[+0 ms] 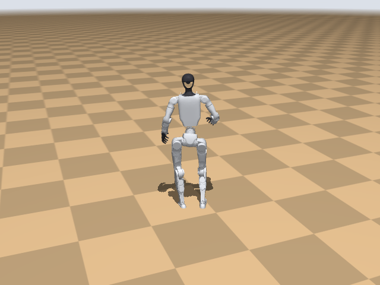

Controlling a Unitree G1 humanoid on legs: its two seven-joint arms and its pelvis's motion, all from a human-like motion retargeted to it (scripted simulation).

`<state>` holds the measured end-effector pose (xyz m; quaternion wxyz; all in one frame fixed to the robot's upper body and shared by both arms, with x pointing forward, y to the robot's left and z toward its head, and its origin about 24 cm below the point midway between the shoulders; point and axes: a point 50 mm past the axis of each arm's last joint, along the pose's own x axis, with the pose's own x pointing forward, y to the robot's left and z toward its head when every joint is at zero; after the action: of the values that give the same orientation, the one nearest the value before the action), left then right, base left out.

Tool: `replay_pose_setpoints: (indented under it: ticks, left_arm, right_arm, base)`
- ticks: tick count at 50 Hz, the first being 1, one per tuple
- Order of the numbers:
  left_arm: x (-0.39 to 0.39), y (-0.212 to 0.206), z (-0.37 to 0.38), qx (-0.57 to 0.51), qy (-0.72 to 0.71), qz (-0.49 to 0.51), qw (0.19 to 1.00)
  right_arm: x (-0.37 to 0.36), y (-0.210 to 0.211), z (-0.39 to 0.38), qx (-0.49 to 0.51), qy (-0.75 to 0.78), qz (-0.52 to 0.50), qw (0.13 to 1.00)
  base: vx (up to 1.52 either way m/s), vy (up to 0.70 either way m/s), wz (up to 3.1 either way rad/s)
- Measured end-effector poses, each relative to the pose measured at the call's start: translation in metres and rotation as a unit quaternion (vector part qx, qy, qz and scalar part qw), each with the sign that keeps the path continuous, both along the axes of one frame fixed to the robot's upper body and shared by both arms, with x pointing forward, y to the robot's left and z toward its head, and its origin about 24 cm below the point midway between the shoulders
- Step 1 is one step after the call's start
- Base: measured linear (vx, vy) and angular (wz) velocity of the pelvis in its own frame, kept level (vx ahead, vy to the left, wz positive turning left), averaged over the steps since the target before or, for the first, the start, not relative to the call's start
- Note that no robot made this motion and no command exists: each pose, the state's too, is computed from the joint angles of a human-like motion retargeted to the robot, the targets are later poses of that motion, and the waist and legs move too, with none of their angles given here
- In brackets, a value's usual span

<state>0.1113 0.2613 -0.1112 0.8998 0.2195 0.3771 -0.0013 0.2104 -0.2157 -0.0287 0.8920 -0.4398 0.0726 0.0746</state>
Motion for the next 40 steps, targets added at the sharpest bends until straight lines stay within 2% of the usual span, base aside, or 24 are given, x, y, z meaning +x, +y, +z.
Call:
replay_pose_setpoints:
  ticks: [20, 40]
  left_arm:
    - [0.004, -0.004, 0.015, -0.040, -0.061, 0.032, 0.997]
    - [-0.001, -0.008, 0.005, -0.041, -0.057, 0.095, 0.993]
  right_arm:
    - [0.007, 0.000, 0.011, 0.003, -0.038, -0.020, 0.999]
    - [-0.002, -0.005, 0.000, 0.011, -0.022, -0.053, 0.998]
  base:
    - [-0.05, -0.09, -0.19]
    - [0.00, 0.00, -0.02]
